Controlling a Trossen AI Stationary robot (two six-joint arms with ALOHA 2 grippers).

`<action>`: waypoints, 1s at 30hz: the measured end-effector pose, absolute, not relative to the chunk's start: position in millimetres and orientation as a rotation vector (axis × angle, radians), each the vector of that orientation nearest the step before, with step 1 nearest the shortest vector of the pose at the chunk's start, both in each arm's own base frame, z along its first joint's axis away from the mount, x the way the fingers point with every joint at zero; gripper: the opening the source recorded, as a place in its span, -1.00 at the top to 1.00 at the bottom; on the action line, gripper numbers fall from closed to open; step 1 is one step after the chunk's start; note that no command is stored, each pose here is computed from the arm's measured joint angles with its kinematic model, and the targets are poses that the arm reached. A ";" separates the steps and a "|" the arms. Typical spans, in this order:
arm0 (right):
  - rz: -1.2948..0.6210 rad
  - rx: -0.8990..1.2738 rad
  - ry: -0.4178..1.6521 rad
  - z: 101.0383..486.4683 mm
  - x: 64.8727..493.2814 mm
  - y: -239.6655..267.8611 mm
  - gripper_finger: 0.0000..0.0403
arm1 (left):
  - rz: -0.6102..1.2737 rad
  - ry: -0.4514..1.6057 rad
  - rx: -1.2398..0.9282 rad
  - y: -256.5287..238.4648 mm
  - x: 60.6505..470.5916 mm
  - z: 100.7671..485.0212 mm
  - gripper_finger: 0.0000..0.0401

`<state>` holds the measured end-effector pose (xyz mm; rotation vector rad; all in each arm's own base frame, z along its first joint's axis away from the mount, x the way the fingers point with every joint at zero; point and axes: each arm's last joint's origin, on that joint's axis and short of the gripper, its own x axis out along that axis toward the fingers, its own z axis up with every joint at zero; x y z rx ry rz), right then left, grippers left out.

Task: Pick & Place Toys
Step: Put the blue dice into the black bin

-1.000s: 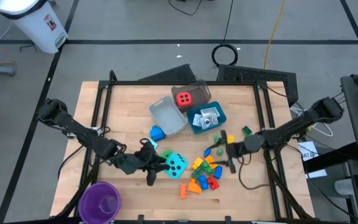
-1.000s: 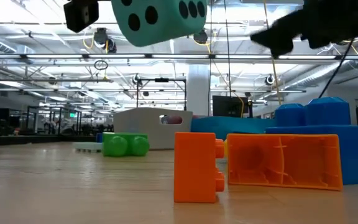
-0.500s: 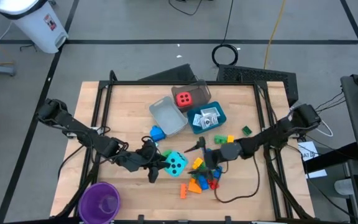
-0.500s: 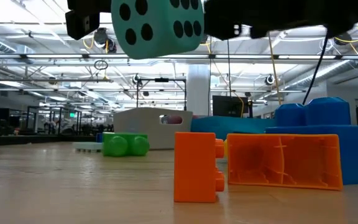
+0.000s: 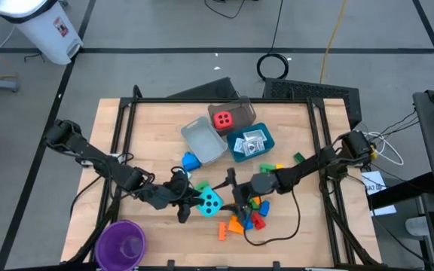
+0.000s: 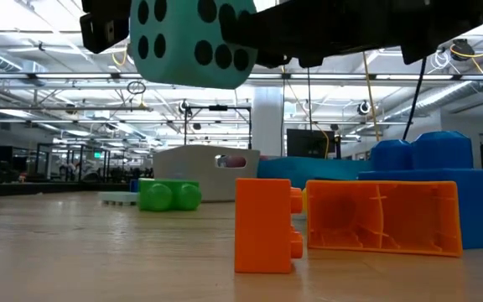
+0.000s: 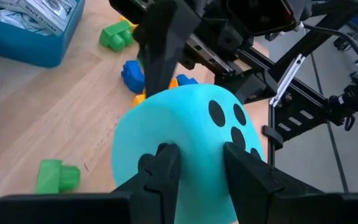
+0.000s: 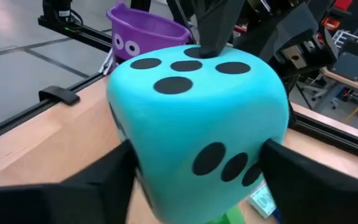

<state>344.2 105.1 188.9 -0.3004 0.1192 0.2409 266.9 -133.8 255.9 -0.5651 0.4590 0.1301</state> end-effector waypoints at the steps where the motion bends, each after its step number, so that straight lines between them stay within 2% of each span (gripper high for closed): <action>1: 0.241 -0.300 0.120 188.7 343.9 105.1 -0.11 | 0.132 0.462 -0.563 -133.7 266.8 255.5 0.41; 3: 0.242 -0.300 0.119 188.7 343.9 105.2 0.09 | 0.137 0.463 -0.560 -133.4 266.6 255.3 0.40; 4: 0.242 -0.300 0.118 188.8 343.8 105.7 0.13 | 0.141 0.463 -0.558 -133.3 266.5 255.1 0.40; 11: 0.199 -0.368 0.170 195.5 338.0 105.6 0.17 | 0.167 0.443 -0.537 -131.3 265.6 257.0 0.40; 16: 0.143 -0.408 0.267 221.9 317.5 101.1 0.31 | 0.152 0.407 -0.514 -128.0 263.0 266.4 0.40; 19: 0.148 -0.390 0.364 231.2 300.6 95.8 0.51 | 0.128 0.399 -0.485 -128.0 260.2 271.1 0.41; 24: 0.180 -0.294 0.368 247.5 286.4 92.1 0.56 | 0.183 0.341 -0.475 -122.3 261.3 276.1 0.41; 27: 0.179 -0.303 0.396 243.1 280.7 90.5 0.58 | 0.193 0.325 -0.468 -118.4 263.9 277.4 0.40; 30: 0.073 -0.360 0.419 248.1 273.7 84.2 0.58 | 0.213 0.325 -0.445 -112.9 266.1 277.0 0.40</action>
